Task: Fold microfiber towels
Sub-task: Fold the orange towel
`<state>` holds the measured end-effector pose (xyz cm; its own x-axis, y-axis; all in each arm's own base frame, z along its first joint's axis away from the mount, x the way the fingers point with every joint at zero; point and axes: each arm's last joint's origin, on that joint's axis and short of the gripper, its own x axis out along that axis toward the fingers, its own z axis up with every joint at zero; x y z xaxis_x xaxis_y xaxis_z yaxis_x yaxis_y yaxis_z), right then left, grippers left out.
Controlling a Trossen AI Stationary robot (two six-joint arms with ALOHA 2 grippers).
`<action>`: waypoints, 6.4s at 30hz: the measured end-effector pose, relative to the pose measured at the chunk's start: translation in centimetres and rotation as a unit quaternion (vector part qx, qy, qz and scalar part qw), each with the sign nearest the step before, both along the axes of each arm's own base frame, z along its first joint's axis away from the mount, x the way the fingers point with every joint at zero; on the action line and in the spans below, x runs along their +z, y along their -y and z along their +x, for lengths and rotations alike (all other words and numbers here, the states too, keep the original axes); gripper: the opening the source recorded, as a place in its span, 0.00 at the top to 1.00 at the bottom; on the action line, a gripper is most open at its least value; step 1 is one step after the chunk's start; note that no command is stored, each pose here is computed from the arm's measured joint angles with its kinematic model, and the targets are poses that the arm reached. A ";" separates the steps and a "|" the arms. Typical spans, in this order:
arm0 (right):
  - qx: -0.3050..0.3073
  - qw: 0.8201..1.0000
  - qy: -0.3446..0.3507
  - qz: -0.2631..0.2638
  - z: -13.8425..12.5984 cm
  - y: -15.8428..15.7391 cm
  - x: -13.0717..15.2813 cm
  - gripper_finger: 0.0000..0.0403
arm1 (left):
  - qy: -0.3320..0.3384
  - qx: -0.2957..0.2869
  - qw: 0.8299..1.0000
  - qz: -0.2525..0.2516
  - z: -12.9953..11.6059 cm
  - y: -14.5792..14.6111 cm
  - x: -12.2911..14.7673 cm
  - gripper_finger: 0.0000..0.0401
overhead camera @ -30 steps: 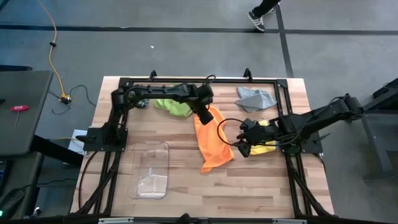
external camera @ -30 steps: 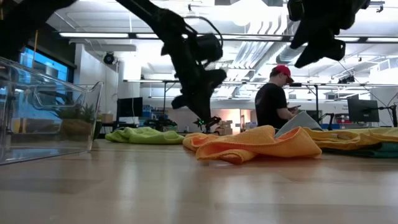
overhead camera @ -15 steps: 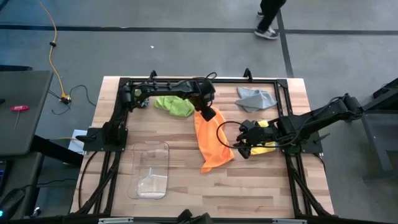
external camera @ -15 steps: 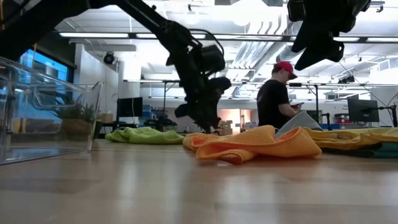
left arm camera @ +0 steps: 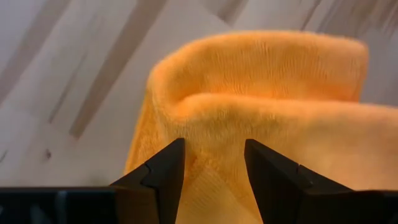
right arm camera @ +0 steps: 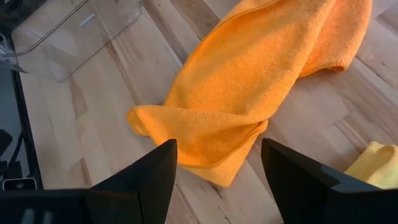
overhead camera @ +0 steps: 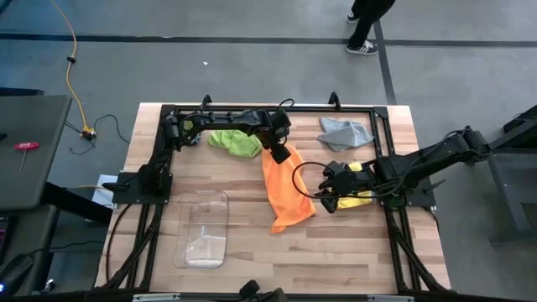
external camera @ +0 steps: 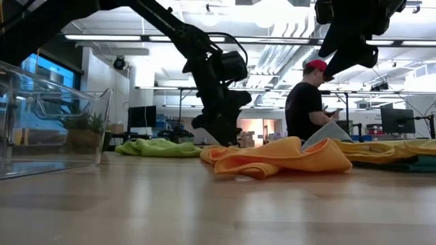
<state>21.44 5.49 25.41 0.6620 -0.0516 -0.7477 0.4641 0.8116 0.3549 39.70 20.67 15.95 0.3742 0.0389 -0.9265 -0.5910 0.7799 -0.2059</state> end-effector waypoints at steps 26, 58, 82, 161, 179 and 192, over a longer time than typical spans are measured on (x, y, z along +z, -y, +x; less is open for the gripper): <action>-0.057 0.998 0.016 -0.011 0.1 0.3 0.1 0.44 | -0.088 -0.075 0.993 -0.035 -1.6 1.3 -0.5 0.61; -0.100 0.994 0.041 -0.028 0.3 0.5 0.3 0.44 | -0.091 -0.206 0.974 0.022 -1.0 5.0 2.4 1.00; -0.038 0.997 -0.065 0.027 5.4 7.5 -5.2 0.44 | 0.034 -0.444 0.881 0.162 -5.9 17.4 10.3 1.00; -0.085 0.964 0.018 0.252 2.8 16.2 -3.6 0.44 | 0.112 -0.526 0.839 -0.084 7.0 25.7 -2.1 1.00; 0.004 0.975 0.204 0.084 1.1 17.6 6.6 0.44 | 0.194 -0.385 0.895 0.113 -5.6 10.2 19.9 1.00; 0.025 0.971 0.235 0.021 -0.7 12.8 9.5 0.44 | 0.365 -0.079 0.862 0.342 -15.3 4.8 32.1 1.00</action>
<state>20.78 -7.26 34.93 0.9316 0.0147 -0.3632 0.2024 0.8091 0.5517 24.42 15.89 48.07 0.8987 0.3788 -0.2210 -0.3747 0.9251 0.0620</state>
